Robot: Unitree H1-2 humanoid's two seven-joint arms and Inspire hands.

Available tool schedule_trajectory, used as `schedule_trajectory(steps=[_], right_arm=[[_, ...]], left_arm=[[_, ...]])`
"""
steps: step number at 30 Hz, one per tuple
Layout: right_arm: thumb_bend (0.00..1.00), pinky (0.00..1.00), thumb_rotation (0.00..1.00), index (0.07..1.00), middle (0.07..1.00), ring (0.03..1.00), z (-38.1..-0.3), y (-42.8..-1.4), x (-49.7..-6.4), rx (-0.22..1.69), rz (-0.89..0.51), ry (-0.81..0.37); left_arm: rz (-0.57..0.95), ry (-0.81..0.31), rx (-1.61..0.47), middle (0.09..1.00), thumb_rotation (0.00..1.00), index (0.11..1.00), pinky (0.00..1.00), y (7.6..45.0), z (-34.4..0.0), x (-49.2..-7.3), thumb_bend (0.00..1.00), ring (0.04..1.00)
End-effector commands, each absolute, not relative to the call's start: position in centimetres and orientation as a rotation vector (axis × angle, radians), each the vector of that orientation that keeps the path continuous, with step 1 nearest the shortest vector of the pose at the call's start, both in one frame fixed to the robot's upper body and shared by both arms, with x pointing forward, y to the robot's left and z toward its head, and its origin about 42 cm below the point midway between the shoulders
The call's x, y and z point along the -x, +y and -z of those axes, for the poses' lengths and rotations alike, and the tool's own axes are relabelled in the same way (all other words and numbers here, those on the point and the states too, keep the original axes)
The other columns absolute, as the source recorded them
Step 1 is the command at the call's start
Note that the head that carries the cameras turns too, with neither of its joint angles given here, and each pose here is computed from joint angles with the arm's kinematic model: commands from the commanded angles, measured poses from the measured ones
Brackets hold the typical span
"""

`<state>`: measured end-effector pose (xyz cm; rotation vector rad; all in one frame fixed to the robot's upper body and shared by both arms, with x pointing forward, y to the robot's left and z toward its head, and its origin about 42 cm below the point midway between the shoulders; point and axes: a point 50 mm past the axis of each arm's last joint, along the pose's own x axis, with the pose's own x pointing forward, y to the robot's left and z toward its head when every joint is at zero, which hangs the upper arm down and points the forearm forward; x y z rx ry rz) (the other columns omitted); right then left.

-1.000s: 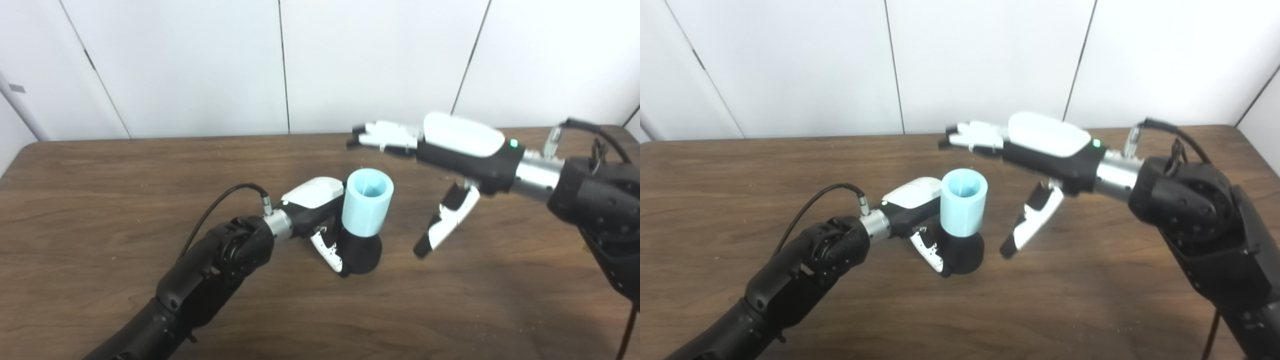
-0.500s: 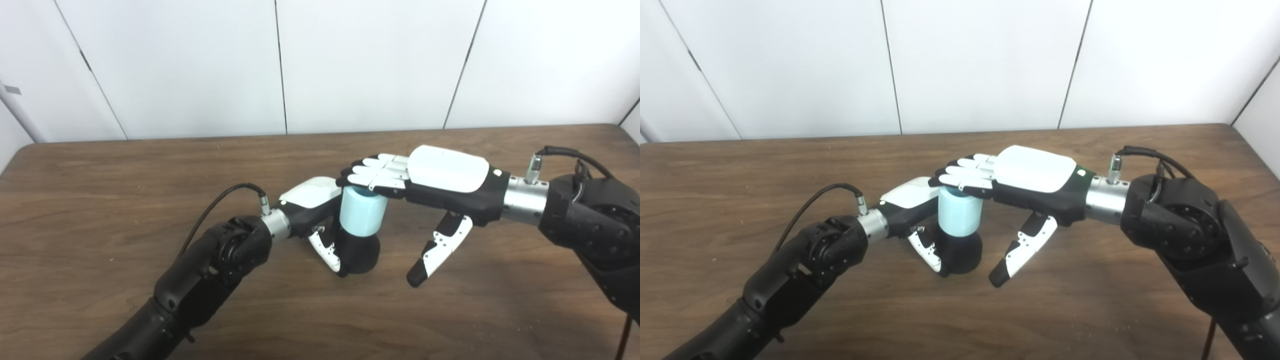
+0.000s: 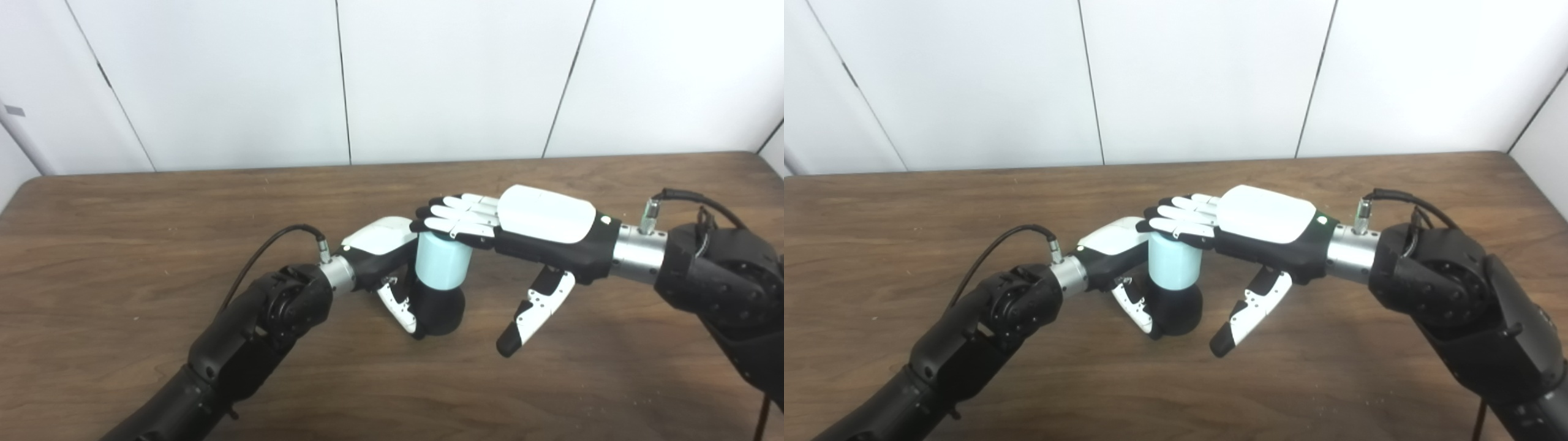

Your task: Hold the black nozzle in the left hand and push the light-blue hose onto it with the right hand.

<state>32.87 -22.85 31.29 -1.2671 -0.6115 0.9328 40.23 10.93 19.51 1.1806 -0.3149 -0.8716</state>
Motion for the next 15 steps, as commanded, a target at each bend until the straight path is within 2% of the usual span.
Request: schedule_trajectory(steps=[1,15], right_arm=[[0.79,1.00,0.91,1.000,1.000,1.000,-29.5,-23.2,-32.8,1.328,-1.000,-0.546],[0.80,1.00,0.91,1.000,1.000,1.000,-27.7,-21.4,-32.7,1.346,-1.052,-0.522]], left_arm=[[0.906,-0.169,-1.262,0.512,0.00,0.466,1.00,12.7,-17.2,-40.2,0.52,0.592],[0.909,-0.174,-1.271,0.512,0.00,0.466,1.00,12.5,-17.3,-40.2,0.52,0.592]])
